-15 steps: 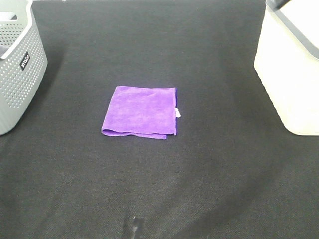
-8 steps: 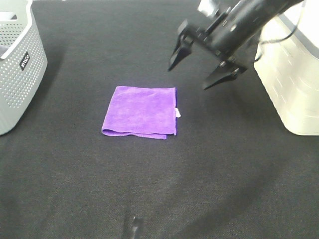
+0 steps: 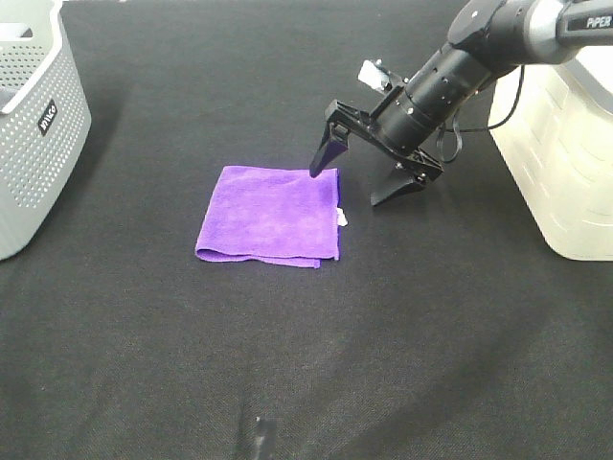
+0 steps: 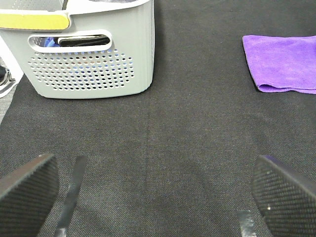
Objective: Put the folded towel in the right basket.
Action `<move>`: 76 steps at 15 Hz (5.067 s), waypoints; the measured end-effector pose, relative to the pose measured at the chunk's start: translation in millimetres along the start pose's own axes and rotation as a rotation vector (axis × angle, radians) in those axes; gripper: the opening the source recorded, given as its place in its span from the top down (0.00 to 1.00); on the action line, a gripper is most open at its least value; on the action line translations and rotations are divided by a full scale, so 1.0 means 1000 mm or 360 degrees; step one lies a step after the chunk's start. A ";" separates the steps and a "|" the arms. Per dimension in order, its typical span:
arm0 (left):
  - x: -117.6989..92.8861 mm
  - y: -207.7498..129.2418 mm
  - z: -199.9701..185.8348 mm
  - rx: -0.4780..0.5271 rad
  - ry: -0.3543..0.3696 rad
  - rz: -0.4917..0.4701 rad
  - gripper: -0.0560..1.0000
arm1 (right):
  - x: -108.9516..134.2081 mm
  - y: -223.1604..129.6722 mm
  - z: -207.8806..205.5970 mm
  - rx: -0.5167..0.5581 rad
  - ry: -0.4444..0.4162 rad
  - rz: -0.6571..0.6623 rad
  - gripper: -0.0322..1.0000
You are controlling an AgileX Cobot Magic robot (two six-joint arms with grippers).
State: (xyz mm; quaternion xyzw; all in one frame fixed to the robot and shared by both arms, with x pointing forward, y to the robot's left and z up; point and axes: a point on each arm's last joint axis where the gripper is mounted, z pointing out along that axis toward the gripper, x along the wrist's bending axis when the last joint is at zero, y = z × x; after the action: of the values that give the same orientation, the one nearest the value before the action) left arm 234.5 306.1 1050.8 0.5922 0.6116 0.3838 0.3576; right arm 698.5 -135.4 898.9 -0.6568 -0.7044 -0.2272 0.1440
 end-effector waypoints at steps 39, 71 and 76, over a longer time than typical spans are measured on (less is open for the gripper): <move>0.000 0.000 0.000 0.0000 0.0000 0.0000 0.01 | -0.053 0.040 -0.369 -0.1257 -0.0841 -0.0108 0.87; 0.000 0.000 0.000 0.0000 0.0000 0.0000 0.01 | 0.002 -0.395 -0.299 -0.1292 -0.0840 -0.0515 0.03; 0.000 0.000 0.000 0.0000 0.0000 0.0000 0.01 | -0.023 -0.451 -0.264 -0.1417 -0.0807 -0.0477 0.03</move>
State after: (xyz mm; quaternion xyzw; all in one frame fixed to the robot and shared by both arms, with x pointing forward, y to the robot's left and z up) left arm 234.5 306.1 1050.8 0.5922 0.6116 0.3838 0.3576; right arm 228.4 -305.2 1054.2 -0.5810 -0.6386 -0.3562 -0.3574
